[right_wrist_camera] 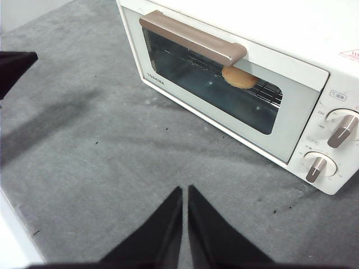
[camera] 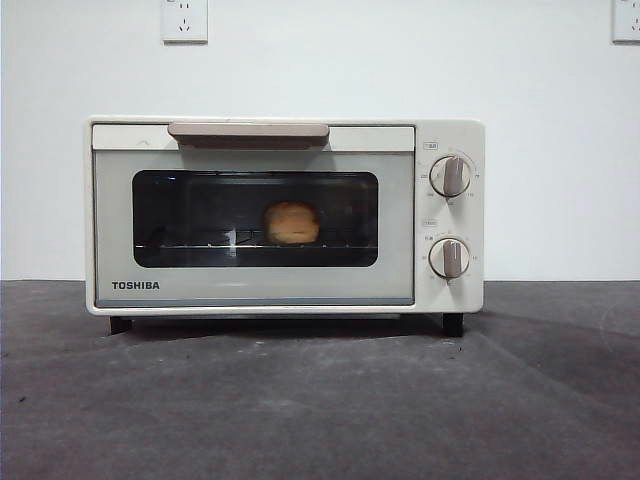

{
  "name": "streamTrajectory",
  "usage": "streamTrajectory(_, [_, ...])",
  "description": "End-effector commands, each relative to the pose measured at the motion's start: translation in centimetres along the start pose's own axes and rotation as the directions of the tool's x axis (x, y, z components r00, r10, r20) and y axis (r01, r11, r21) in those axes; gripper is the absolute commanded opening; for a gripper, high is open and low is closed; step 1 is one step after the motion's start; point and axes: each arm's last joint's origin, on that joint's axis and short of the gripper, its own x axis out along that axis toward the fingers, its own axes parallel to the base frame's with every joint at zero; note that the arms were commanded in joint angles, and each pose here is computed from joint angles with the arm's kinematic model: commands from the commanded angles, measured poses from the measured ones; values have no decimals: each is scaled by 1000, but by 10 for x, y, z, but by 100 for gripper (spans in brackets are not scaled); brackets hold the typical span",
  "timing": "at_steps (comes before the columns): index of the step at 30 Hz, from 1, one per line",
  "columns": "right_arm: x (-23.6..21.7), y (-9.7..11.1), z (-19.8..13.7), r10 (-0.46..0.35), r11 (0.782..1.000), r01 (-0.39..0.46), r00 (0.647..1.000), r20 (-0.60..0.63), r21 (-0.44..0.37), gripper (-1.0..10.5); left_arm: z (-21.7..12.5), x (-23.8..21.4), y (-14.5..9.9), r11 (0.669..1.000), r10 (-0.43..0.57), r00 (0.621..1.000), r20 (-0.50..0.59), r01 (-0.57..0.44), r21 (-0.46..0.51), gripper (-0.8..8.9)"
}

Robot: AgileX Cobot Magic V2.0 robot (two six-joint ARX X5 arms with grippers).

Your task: The left arm flap open the oven, the right arm pick bread and place it into oven, the left arm flap close the oven

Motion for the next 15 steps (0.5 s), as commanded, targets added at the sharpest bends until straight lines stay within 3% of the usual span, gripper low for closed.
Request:
streamTrajectory(1, [0, 2, 2, 8, 1000, -8, 1000, 8, 1, 12, -4, 2, 0, 1000, 7, 1000, 3, -7, 5, 20])
streamTrajectory(15, [0, 2, 2, 9, 1000, -9, 1000, 8, 1, 12, -10, 2, -1, 1000, 0, 999, -48, -1, -9, 20])
